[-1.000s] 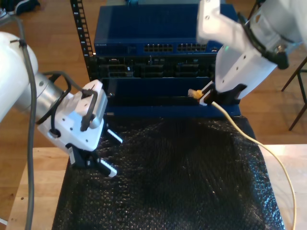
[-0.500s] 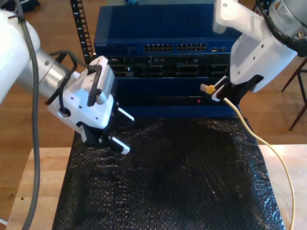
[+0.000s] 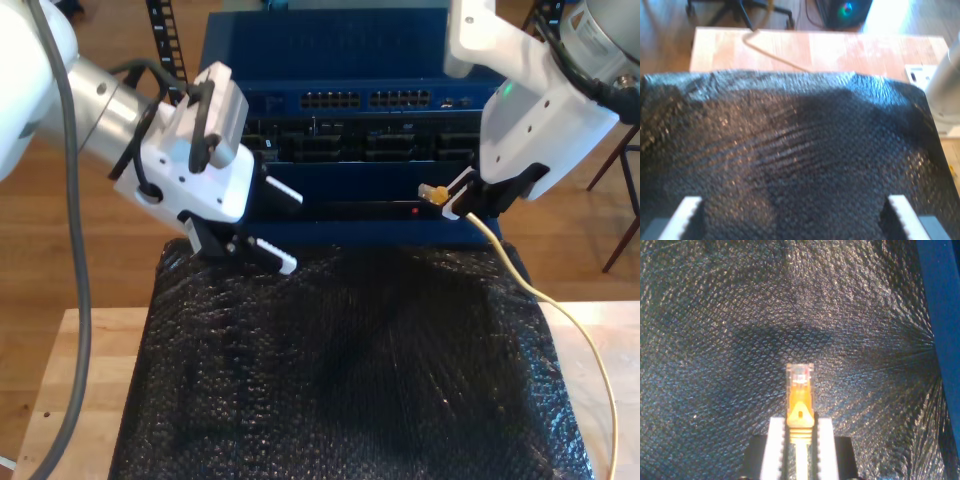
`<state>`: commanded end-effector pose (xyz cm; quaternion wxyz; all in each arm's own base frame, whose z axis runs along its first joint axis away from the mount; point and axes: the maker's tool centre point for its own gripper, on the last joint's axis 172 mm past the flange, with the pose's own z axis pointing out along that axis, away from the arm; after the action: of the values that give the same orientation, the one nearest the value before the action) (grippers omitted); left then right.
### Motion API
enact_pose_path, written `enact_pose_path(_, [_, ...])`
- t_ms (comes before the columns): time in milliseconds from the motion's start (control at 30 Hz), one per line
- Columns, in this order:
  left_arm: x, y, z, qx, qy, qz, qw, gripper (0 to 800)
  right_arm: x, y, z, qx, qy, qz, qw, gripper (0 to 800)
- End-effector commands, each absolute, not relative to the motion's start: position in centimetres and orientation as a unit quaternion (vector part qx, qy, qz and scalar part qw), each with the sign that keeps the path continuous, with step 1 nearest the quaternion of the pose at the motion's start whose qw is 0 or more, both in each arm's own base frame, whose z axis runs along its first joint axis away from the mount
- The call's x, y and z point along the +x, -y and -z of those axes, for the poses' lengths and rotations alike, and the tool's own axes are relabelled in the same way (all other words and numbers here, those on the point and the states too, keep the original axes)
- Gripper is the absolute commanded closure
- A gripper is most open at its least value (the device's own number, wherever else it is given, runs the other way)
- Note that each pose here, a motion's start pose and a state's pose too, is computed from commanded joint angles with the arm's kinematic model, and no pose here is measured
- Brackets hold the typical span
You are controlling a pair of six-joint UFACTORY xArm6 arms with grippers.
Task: Grab the cable and plug it in
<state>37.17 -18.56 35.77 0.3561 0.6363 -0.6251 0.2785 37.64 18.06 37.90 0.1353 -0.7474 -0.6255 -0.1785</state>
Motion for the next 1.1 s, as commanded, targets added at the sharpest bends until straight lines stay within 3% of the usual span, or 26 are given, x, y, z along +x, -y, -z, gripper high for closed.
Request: enact_pose_path(1100, [37.0,23.5,-37.2,0.605,0.644,-0.298,0.361,0,36.9,-23.2,-36.7,-0.714,0.661,0.168,0.156,797])
